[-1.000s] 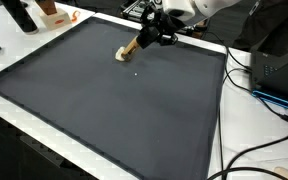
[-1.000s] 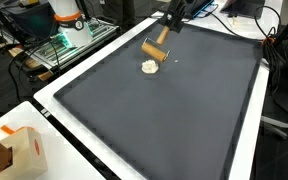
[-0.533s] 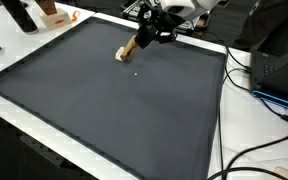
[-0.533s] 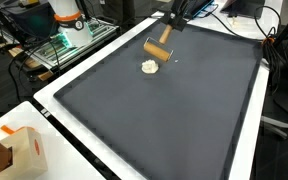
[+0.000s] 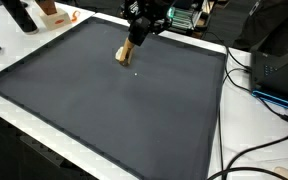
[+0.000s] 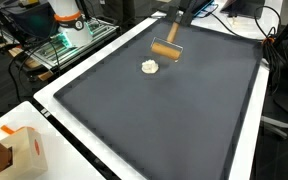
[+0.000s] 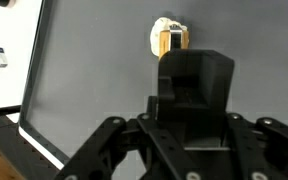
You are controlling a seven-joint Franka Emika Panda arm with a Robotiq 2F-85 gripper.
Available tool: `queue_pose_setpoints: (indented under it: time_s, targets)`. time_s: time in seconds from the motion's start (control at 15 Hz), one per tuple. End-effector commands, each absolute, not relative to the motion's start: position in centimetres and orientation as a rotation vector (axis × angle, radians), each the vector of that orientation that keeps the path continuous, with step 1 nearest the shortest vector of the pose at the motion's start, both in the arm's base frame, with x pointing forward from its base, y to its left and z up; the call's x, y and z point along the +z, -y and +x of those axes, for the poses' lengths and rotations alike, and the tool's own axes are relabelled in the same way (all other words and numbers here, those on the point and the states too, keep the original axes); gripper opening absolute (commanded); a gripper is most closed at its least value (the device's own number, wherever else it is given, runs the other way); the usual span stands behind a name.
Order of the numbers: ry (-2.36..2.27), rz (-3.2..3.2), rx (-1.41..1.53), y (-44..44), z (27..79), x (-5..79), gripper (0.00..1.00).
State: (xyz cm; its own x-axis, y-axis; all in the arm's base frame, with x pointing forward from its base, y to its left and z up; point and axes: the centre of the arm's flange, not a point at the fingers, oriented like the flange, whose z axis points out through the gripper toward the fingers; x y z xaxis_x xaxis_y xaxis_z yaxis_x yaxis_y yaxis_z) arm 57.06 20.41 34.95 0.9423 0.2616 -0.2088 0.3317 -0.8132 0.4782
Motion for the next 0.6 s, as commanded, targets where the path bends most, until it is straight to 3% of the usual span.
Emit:
queue_pose_setpoints:
  time_s: [0.0,0.53]
  targets:
    - [-0.605,2.690,-0.174,-16.8,55.1,38.1,0.24]
    - [-1.022,2.780,-0.163,-10.8,52.3,43.7,0.24]
